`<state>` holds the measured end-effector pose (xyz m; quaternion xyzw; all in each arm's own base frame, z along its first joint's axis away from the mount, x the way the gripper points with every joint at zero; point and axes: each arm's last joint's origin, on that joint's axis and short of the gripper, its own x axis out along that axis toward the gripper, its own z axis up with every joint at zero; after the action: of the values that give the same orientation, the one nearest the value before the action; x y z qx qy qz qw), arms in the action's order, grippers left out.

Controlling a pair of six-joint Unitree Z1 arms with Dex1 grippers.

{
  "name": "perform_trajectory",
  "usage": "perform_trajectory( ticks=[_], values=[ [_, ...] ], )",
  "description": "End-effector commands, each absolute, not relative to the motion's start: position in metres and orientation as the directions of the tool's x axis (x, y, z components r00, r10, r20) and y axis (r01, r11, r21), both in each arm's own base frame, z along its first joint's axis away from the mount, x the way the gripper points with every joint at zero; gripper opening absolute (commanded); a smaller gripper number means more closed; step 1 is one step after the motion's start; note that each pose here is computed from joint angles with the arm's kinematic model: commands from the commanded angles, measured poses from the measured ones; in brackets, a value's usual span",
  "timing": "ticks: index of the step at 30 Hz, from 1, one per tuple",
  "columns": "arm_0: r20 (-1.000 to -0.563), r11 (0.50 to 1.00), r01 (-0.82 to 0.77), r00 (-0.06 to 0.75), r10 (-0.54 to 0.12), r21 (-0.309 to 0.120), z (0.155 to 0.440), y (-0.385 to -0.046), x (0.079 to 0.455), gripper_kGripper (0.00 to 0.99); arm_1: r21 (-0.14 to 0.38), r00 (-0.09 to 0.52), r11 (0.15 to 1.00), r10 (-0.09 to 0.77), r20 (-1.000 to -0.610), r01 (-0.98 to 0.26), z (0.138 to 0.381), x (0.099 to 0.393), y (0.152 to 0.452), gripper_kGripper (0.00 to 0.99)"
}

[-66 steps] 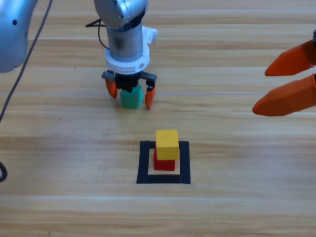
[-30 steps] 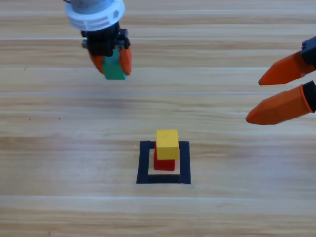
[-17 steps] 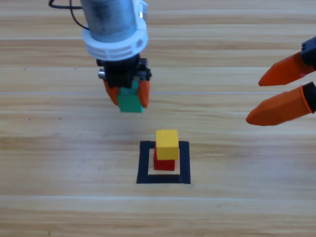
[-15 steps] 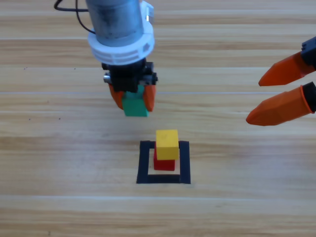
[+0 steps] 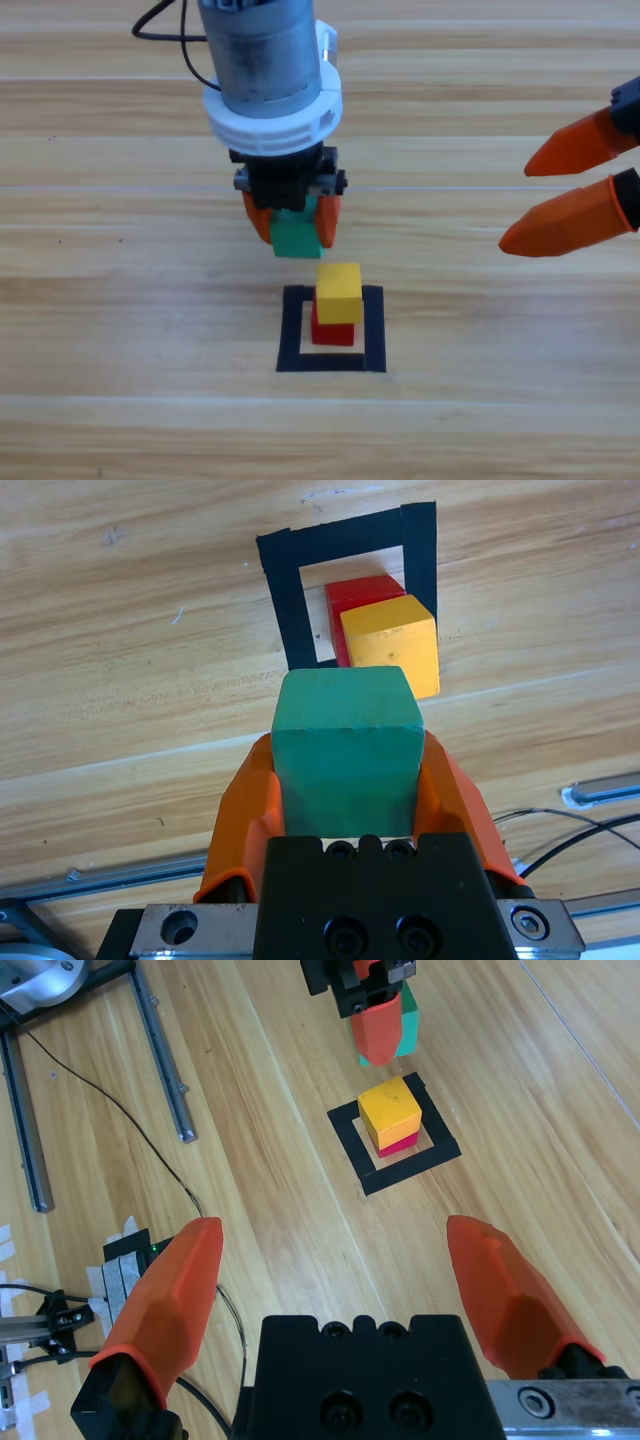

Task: Stack the blocks in the rectangular block: red at the bottom, yellow in the middle, green on top

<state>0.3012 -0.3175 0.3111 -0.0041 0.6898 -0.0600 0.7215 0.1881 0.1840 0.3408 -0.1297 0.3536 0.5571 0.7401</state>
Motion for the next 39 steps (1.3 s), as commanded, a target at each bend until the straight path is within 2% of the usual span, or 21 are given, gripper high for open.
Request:
perform_trajectory(
  ticks=[1, 22, 39],
  values=[
    [-0.999, 0.996, 0.078, -0.025, -0.039, -0.041, 0.276, -0.336, 0.304, 0.000, 0.206, 0.104, 0.329, 0.721, -0.686, -0.922, 0.330, 0.184, 0.188, 0.986],
    [-0.999, 0.997, 0.069, -0.032, -0.034, -0.036, 0.254, -0.361, 0.308, 0.000, 0.202, 0.107, 0.327, 0.723, -0.682, -0.923, 0.331, 0.182, 0.185, 0.986],
    [-0.999, 0.997, 0.070, -0.025, -0.037, -0.039, 0.254, -0.363, 0.308, 0.000, 0.201, 0.106, 0.325, 0.725, -0.681, -0.924, 0.332, 0.181, 0.185, 0.986]
  ],
)
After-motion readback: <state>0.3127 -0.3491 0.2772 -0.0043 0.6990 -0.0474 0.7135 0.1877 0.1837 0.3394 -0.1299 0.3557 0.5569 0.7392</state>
